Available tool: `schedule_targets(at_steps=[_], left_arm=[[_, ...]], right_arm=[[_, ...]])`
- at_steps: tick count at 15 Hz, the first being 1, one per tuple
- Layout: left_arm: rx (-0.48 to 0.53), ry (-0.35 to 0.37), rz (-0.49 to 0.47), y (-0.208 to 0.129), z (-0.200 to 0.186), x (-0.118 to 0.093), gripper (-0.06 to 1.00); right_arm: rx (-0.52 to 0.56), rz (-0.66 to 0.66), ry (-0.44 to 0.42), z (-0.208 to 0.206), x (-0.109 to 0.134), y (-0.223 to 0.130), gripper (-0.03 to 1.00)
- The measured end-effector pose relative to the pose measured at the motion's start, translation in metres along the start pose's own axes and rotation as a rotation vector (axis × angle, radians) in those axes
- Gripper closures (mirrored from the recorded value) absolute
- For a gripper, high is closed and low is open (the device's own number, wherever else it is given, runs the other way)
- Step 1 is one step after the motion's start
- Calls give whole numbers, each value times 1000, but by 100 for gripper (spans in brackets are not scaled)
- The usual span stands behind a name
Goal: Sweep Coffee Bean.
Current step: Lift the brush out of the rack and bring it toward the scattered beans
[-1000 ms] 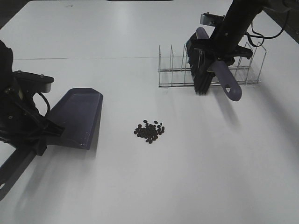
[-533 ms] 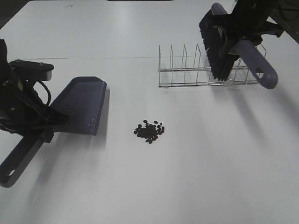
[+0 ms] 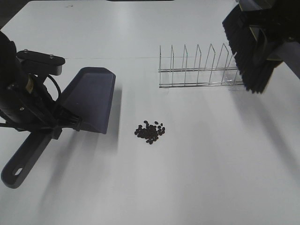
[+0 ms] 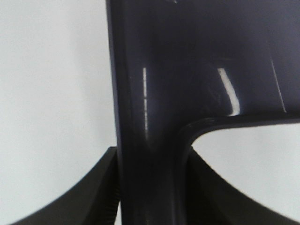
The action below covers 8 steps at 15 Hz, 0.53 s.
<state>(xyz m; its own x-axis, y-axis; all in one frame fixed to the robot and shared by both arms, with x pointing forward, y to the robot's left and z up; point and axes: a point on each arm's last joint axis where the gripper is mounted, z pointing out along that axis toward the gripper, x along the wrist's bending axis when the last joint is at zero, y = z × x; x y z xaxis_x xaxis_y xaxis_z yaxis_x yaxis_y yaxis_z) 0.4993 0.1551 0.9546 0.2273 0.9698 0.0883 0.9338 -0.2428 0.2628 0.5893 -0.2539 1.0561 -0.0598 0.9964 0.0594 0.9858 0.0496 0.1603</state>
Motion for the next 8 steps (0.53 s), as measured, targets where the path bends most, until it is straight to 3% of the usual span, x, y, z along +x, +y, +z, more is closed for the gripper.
schedule_targets(at_steps=[4,8], left_arm=[[9,57,7,-24,14,-5,60],[20,44,37,-27,34,-11,60]], right_arm=[[91,26,-18,4,-4,-50,67],[116,47,-41,14,-7,-59,67]])
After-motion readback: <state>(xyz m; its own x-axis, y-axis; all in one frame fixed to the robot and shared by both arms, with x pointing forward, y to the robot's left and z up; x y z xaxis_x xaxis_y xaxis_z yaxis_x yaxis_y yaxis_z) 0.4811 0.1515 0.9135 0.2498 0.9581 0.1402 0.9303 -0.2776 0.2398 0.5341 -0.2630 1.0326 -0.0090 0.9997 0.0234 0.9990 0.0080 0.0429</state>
